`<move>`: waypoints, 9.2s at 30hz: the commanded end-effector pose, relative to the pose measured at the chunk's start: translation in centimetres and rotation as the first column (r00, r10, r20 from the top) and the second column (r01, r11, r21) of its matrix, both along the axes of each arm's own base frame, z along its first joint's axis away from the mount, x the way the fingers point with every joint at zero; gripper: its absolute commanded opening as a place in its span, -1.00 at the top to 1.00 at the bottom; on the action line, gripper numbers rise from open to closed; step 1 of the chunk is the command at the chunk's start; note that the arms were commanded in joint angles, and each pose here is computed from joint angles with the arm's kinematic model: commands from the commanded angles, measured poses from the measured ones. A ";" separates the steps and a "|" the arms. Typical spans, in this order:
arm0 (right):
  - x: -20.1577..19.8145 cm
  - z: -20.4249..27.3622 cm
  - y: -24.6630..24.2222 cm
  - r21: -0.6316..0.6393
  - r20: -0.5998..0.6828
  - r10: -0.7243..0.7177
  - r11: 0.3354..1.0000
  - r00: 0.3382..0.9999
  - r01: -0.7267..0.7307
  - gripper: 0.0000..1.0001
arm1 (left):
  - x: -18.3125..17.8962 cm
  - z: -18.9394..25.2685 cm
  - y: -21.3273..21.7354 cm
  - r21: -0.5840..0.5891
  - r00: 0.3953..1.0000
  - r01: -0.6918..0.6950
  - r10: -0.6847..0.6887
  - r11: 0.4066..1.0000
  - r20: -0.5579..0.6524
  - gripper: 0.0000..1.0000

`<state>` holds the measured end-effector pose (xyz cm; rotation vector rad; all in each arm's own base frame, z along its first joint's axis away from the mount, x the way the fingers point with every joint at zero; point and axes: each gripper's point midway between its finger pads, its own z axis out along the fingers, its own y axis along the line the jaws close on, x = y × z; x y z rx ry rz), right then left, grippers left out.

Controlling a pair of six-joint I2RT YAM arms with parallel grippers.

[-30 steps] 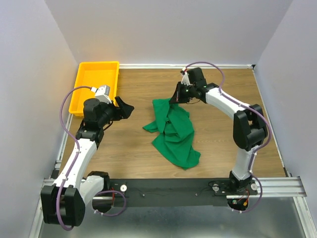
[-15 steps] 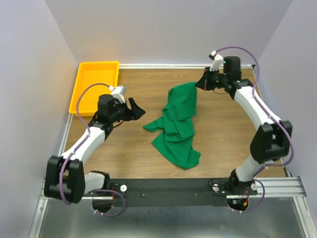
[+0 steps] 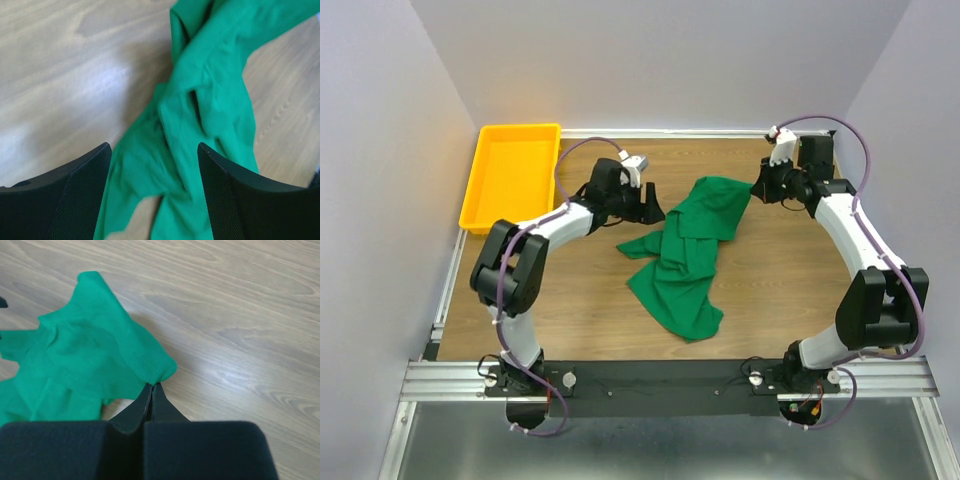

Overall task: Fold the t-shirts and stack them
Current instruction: Flatten the tshirt out

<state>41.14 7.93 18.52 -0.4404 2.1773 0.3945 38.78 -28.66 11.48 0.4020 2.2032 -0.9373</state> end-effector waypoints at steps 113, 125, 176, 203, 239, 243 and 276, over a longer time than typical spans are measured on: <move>-21.1 -1.1 -9.0 -0.463 -0.131 0.125 0.870 0.983 -0.172 -1.00 | -22.5 11.4 0.3 0.110 0.956 0.283 -0.289 0.953 0.041 -0.43; -2.4 -6.2 -1.4 0.237 -0.355 0.142 0.970 0.924 -0.058 -0.54 | -2.7 6.6 8.9 0.156 0.948 -0.317 0.307 0.935 0.084 -0.40; -0.5 -19.6 -19.2 -0.218 -0.481 -0.417 0.909 0.771 0.356 0.97 | 11.2 -0.5 12.1 0.371 0.894 -0.437 0.442 0.820 0.075 -0.28; 14.8 -14.6 -18.0 -0.056 -0.307 -0.433 0.897 0.847 0.439 0.99 | 22.5 -2.5 14.3 0.237 0.831 -0.522 0.551 0.819 -0.072 1.00; 2.3 -14.5 3.7 -0.029 -0.419 0.102 0.992 0.902 -0.126 -0.09 | 0.6 16.6 20.9 -0.117 0.731 -0.579 0.577 0.807 0.365 -0.39; 1.5 -15.7 3.8 -0.037 -0.445 0.098 0.991 0.890 -0.128 -0.05 | 0.8 16.5 20.9 -0.115 0.732 -0.577 0.574 0.809 0.366 -0.39; -18.4 -0.1 23.3 0.400 -0.103 0.966 0.260 0.238 -0.879 -1.00 | 1.4 18.5 20.7 -0.124 0.735 -0.553 0.553 0.824 0.394 -0.38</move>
